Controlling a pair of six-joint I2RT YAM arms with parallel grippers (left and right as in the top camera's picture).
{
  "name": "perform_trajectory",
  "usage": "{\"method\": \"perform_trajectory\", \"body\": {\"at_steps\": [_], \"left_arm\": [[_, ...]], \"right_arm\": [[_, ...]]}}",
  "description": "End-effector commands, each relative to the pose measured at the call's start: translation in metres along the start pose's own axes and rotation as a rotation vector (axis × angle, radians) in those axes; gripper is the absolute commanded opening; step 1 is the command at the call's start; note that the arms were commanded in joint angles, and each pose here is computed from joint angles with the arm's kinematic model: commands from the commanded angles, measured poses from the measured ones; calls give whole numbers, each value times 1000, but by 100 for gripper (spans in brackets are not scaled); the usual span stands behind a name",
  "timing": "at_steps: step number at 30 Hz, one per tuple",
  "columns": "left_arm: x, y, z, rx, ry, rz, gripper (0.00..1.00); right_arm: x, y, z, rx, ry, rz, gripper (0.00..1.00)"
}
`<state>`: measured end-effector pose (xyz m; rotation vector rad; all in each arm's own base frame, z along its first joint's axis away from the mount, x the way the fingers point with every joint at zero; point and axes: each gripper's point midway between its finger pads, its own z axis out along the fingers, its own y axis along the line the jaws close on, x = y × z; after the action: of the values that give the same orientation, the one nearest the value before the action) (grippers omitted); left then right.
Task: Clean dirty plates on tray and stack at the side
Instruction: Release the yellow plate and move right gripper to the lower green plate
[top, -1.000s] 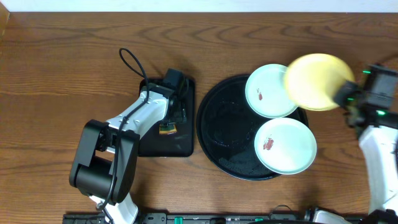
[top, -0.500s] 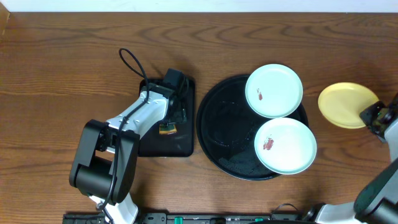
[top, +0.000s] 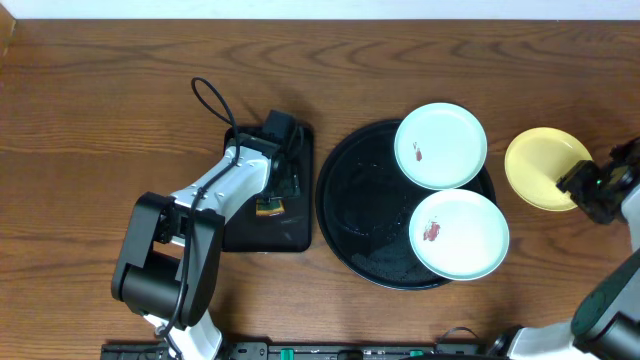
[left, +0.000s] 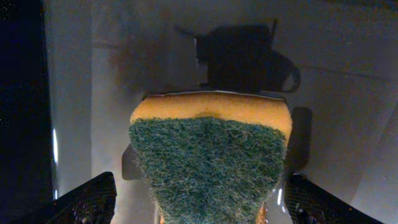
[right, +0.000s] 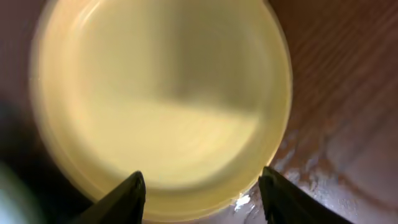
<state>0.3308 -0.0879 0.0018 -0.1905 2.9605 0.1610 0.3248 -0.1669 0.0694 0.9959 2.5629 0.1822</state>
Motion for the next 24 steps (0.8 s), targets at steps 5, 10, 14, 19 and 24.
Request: {"method": "perform_trajectory", "body": {"at_steps": [5,10,14,19,24], "left_arm": [[5,4,5,-20,19,9,87],[5,4,5,-20,19,9,87],[5,4,5,-20,19,9,87],[5,4,5,-20,19,9,87],[3,3,6,-17,13,7,87]], "right_arm": [[14,77,-82,-97,-11,-240,56],[67,97,-93,-68,83,-275,51],[107,92,-94,51,139,-348,37],[117,69,-91,223,34,-315,37],[112,102,-63,42,-24,-430,68]]}}
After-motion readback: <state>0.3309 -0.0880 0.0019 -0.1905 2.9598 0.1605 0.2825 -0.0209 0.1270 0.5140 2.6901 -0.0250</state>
